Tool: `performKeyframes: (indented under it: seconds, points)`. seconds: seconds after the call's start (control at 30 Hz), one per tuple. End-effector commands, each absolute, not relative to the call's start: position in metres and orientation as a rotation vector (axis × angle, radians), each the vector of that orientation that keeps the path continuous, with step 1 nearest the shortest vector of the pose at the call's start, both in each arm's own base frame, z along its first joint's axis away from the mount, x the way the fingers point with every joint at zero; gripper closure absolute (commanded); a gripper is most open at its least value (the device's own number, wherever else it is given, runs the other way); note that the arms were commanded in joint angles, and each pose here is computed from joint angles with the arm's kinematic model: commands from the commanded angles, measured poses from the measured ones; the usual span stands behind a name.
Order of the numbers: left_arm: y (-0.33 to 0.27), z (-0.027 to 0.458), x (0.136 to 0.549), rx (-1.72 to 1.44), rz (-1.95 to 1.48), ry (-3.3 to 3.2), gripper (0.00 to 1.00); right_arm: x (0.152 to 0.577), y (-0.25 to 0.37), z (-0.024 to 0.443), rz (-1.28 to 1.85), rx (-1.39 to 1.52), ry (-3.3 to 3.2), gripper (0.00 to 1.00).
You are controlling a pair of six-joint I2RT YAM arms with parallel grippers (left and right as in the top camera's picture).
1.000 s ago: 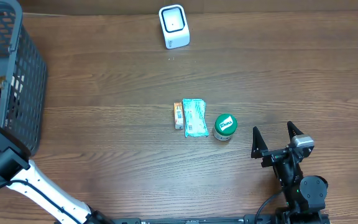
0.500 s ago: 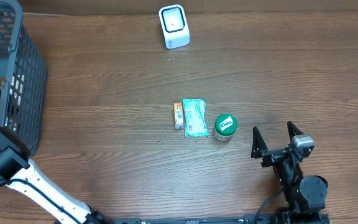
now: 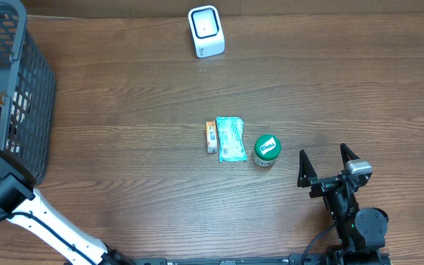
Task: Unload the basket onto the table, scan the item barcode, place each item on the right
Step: 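Lower the left gripper into the basket and grasp the red-and-white snack bag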
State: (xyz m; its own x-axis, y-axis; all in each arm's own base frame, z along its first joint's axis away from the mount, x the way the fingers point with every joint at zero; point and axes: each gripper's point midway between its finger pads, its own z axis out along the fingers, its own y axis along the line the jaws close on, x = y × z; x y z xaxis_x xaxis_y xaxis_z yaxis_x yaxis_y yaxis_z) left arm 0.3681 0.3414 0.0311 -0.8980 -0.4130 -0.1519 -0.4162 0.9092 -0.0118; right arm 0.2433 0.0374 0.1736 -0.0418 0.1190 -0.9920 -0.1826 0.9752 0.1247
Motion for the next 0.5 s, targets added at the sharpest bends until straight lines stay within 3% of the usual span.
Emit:
performKeyframes:
  seconds: [0.0, 0.47]
  points:
    - [0.332, 0.0, 0.369, -0.738, -0.123, 2.926, 0.96, 0.244, 0.034, 0.171, 0.235, -0.03, 1.592, 0.0]
    - [0.356, 0.128, 0.408, -0.846, -0.047, 2.652, 0.96, 0.244, 0.034, 0.171, 0.235, -0.03, 1.592, 0.0]
